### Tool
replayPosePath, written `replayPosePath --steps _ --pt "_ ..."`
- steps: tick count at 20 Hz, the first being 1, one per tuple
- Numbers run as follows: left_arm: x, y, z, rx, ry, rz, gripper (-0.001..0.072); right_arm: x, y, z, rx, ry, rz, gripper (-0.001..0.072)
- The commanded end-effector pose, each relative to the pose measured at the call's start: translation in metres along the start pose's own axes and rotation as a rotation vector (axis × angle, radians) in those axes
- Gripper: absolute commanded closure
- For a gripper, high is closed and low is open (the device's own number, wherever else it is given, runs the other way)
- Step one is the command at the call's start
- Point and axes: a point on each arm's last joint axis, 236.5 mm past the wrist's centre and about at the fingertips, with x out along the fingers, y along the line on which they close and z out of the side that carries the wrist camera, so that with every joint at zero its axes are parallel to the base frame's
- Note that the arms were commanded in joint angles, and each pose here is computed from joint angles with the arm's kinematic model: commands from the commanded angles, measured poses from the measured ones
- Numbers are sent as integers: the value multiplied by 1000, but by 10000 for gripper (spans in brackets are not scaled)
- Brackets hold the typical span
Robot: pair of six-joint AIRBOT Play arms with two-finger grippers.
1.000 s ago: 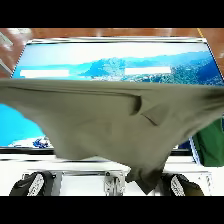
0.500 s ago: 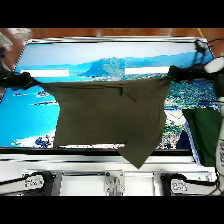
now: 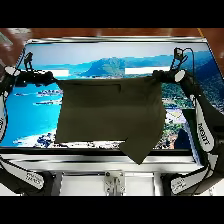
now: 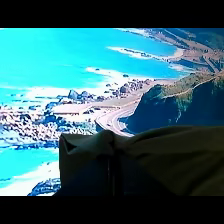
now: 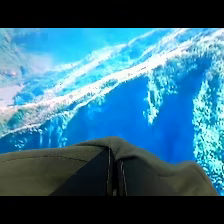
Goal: Fold the shirts.
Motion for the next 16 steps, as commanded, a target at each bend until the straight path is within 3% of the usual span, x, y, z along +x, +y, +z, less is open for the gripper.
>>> replayPosePath --steps 1,7,10,16 --pt "23 7 -20 -24 66 -12 668 16 -3 -31 33 93 0 654" --pt "-4 1 -85 -51 360 -90 668 -30 -6 -100 67 456 27 654" --pt "-18 24 -124 -92 533 23 668 -53 -15 -142 85 656 -10 655" --pt "-11 27 -154 -189 653 21 668 -51 -8 -162 132 726 -34 654"
